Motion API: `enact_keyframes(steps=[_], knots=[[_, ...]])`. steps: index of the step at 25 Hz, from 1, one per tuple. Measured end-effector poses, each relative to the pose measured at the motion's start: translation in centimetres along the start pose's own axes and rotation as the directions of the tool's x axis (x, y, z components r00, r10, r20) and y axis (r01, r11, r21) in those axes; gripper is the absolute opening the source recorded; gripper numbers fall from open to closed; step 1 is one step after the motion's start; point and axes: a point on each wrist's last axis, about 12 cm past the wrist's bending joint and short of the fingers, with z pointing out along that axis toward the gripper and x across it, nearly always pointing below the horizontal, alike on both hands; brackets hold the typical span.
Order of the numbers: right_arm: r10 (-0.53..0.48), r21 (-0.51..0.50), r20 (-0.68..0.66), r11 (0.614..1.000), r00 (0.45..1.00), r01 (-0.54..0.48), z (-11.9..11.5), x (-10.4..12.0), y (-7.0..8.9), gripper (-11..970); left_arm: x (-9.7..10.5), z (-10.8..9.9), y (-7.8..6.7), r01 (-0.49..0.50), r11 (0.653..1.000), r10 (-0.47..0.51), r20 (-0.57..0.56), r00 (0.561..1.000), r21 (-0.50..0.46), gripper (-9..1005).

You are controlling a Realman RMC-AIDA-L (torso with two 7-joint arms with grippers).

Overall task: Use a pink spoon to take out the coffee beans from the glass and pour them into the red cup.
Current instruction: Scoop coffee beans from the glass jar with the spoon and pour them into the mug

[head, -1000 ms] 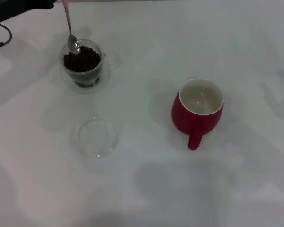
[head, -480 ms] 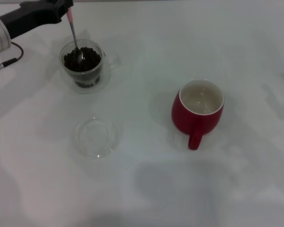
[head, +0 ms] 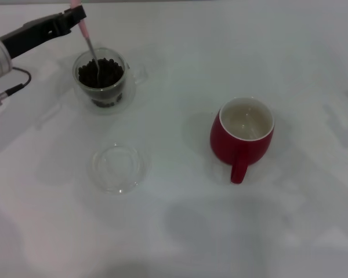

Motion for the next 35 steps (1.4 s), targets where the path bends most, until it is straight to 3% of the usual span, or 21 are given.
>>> enact_keyframes(steps=[8,20,30,31,35], knots=[[0.000,0.000,0.004,1.000,1.000,0.000,0.4,0.1,0.0,634,1.4,-1.2,1.3,0.162,0.985,-0.160,0.037,0.986,-0.052,132],[-0.003,-0.006,-0.004,1.000,1.000,0.003,1.4,0.4,-0.4,634,2.4,-3.4,2.7,0.386,0.921,-0.375,0.154,0.914,-0.046,132],[-0.006,0.014,-0.032,1.000,0.999,0.007,1.9,0.8,-0.8,634,2.9,-3.9,2.8,0.478,0.878,-0.468,0.169,0.867,-0.017,132],[-0.006,0.014,-0.034,1.000,0.999,0.007,2.0,0.8,-0.8,634,2.9,-4.8,3.1,0.510,0.860,-0.500,0.206,0.841,0.008,132],[-0.007,0.015,-0.042,1.000,0.999,0.007,2.3,1.0,-0.9,634,2.8,-5.6,3.4,0.529,0.848,-0.521,0.243,0.819,0.034,132]])
